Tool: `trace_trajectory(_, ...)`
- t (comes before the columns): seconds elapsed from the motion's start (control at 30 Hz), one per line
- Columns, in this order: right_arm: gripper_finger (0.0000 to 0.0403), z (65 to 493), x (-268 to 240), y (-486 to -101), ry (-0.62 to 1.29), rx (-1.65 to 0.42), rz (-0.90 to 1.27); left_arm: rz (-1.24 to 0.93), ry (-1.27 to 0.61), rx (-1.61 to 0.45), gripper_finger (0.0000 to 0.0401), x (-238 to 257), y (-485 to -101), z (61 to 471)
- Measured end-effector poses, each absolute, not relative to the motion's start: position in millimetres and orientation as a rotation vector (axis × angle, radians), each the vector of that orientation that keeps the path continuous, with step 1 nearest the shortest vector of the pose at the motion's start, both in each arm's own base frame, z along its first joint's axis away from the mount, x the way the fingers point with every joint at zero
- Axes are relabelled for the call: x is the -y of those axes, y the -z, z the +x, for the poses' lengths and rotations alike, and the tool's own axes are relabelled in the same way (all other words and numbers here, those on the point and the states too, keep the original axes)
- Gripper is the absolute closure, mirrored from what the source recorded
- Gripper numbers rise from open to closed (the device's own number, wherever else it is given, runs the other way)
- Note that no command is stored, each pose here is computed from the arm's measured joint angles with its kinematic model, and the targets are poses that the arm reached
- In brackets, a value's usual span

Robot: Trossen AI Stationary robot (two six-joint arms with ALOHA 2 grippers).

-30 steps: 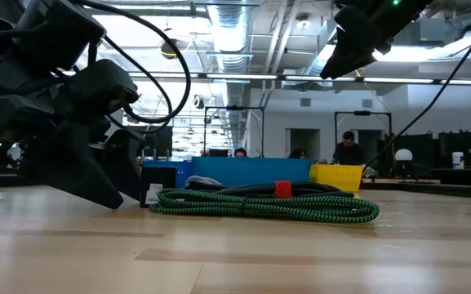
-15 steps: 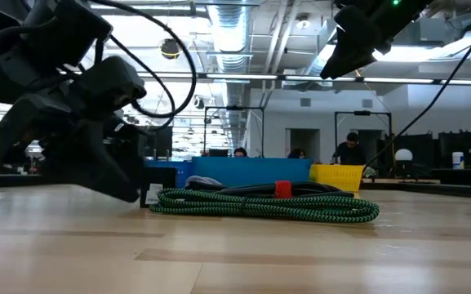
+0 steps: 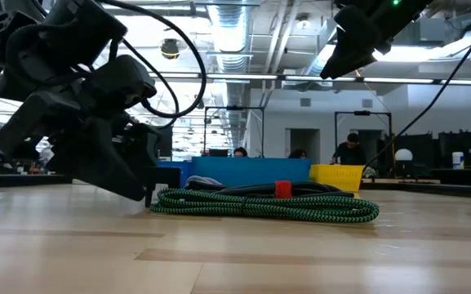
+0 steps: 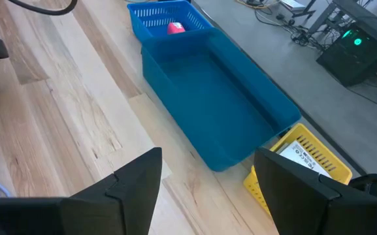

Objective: Pick and place items into bin
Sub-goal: Put the black charger adapter into the blue bin

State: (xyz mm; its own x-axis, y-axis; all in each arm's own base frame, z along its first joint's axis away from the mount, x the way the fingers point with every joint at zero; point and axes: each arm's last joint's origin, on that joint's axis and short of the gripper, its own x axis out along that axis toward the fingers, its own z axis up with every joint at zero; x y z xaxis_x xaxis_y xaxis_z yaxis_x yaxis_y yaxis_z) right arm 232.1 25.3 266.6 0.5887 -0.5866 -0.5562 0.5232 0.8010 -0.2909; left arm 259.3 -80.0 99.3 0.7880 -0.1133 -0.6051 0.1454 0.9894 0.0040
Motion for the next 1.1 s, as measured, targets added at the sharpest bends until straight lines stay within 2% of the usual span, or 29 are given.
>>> trace_trajectory(1.1, 0.0163, 232.1, -25.3, -266.5, 0.647, -0.684, -0.100, 0.039, 0.141, -0.596, 0.0138, 80.9, -103.8, 262.4)
